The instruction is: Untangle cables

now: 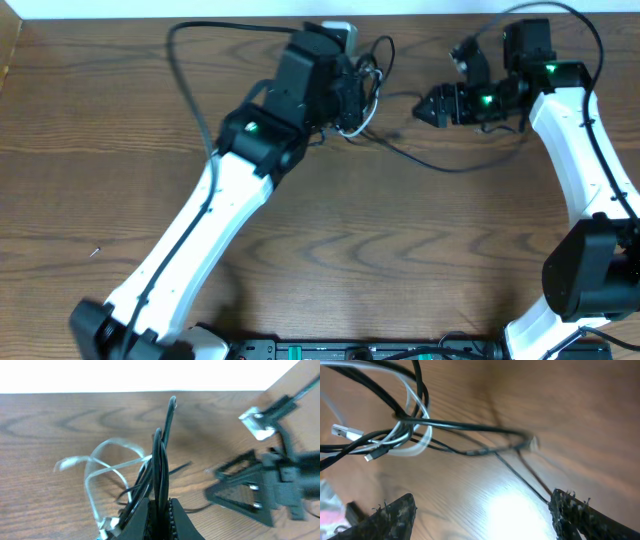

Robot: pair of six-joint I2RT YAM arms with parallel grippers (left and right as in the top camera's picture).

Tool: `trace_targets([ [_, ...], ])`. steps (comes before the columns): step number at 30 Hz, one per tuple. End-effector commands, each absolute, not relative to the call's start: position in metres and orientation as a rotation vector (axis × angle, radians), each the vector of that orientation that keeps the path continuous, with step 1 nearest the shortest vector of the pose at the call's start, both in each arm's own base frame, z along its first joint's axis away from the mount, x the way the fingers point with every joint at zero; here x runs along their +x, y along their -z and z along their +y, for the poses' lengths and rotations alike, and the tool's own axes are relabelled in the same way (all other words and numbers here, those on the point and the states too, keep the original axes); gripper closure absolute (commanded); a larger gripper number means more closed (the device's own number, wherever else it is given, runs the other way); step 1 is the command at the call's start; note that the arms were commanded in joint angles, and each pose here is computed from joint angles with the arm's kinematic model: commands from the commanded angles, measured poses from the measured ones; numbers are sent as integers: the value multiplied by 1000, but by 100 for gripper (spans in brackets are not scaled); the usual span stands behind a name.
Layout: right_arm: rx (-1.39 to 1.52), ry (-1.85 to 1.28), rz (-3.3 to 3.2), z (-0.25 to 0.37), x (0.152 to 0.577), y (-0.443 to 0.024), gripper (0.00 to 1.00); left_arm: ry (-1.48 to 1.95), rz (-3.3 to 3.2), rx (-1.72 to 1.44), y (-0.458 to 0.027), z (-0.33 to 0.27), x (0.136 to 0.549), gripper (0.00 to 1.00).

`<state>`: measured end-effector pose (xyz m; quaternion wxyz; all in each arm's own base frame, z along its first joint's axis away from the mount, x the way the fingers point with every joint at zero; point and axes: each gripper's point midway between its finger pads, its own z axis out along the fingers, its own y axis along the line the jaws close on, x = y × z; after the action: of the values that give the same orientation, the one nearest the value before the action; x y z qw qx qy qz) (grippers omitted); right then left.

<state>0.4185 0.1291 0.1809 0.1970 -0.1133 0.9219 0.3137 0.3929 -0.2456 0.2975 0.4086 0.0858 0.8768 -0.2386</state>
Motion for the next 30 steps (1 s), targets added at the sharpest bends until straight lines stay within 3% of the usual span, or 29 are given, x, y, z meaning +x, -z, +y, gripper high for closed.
trace_targets([
  [1,-473,-961,2436,153,424,-215,18,610,2211,223,-299,-243,391,93],
  [15,-507,-935,2386,197,432,-227,20,809,2152,-30,-331,-226,401,93],
  [25,-139,-787,2496,220,465,-190,30,988,2148,1,-341,-239,393,93],
  [30,342,-511,2597,178,481,-142,31,974,2141,13,-341,-236,395,92],
])
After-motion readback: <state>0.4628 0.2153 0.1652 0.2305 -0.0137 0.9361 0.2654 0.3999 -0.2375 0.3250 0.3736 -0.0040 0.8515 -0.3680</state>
